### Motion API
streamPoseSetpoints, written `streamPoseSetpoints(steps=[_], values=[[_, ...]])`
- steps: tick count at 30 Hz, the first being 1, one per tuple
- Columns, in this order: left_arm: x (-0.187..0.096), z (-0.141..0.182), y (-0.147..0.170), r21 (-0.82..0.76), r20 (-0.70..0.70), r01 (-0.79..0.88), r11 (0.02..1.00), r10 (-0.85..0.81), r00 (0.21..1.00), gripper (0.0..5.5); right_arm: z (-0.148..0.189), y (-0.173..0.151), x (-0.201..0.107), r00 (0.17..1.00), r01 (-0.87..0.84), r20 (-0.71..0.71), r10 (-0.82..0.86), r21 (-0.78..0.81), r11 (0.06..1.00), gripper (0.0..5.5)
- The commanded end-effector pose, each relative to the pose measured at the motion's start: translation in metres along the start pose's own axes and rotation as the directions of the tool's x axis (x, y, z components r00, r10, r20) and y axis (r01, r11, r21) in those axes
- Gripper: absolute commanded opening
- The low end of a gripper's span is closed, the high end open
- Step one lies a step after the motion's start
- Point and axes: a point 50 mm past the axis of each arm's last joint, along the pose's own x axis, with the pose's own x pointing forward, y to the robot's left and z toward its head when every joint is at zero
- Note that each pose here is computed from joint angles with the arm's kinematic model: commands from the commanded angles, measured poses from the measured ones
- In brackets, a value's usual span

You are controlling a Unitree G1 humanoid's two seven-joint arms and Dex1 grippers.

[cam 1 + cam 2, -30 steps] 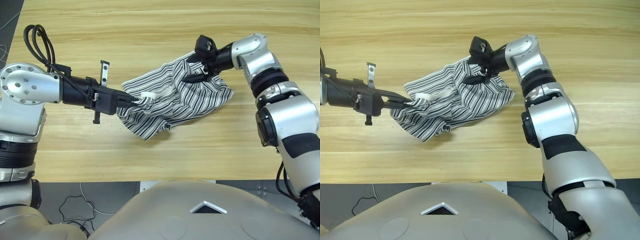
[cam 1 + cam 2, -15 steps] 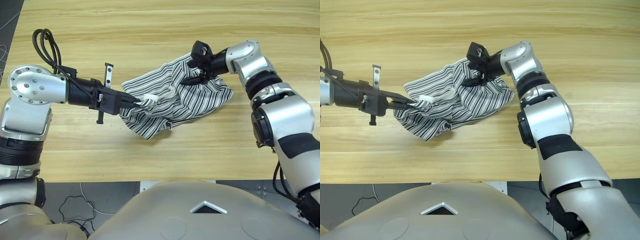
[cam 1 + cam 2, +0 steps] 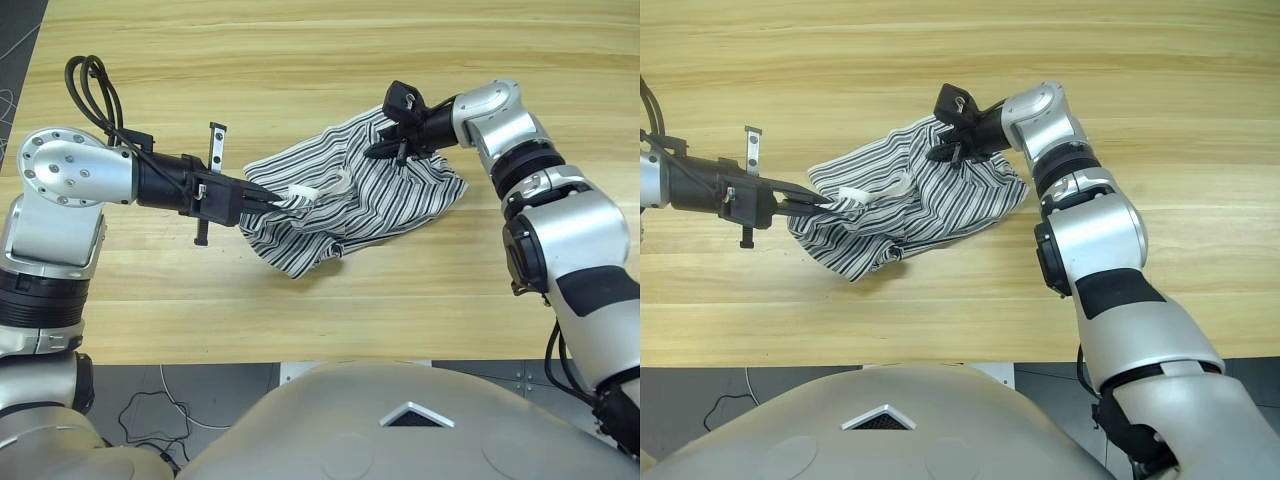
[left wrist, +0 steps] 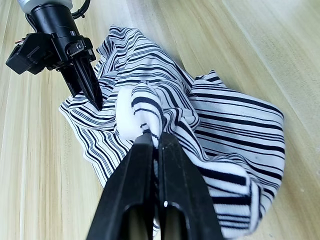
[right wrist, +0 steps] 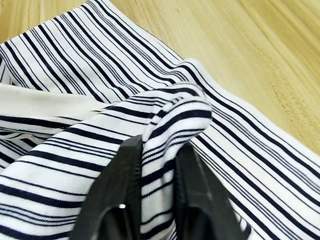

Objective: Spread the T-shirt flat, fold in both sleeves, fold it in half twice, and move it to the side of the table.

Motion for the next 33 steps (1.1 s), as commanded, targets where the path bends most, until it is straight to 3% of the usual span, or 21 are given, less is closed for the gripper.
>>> streamPoseSetpoints(steps=[1, 5, 10, 18, 21, 25, 27, 33], values=[[0.000, 0.001, 0.004, 0.021, -0.009, 0.000, 1.000, 0.000, 1.000, 0.10, 0.008, -0.004, -0.005, 1.000, 0.017, -0.002, -0.017, -0.026, 1.000, 0.12], [-0.002, 0.000, 0.009, 0.016, -0.009, -0.014, 1.000, 0.015, 1.000, 0.10, 0.010, -0.009, -0.012, 1.000, 0.028, -0.001, -0.028, -0.042, 0.999, 0.12], [-0.007, -0.009, 0.032, -0.055, -0.008, -0.134, 0.989, 0.134, 0.991, 0.10, 0.018, -0.024, -0.043, 0.995, 0.096, 0.045, -0.093, -0.065, 0.993, 0.12], [-0.043, -0.039, 0.073, -0.127, -0.060, -0.317, 0.940, 0.312, 0.948, 0.10, 0.035, -0.045, -0.101, 0.953, 0.252, 0.189, -0.235, -0.070, 0.965, 0.12], [-0.048, -0.054, 0.088, -0.116, -0.177, -0.384, 0.916, 0.361, 0.916, 0.10, 0.038, -0.048, -0.109, 0.941, 0.286, 0.208, -0.267, -0.070, 0.956, 0.12], [-0.058, -0.074, 0.108, -0.010, -0.388, -0.482, 0.876, 0.441, 0.810, 0.10, 0.040, -0.051, -0.116, 0.920, 0.338, 0.230, -0.316, -0.061, 0.939, 0.12], [-0.059, -0.080, 0.119, 0.092, -0.484, -0.532, 0.842, 0.505, 0.715, 0.10, 0.045, -0.054, -0.114, 0.893, 0.389, 0.254, -0.371, -0.021, 0.921, 0.12], [-0.056, -0.064, 0.170, 0.277, -0.504, -0.745, 0.608, 0.751, 0.426, 0.10, 0.077, -0.068, -0.108, 0.703, 0.605, 0.342, -0.624, 0.175, 0.777, 0.12]])
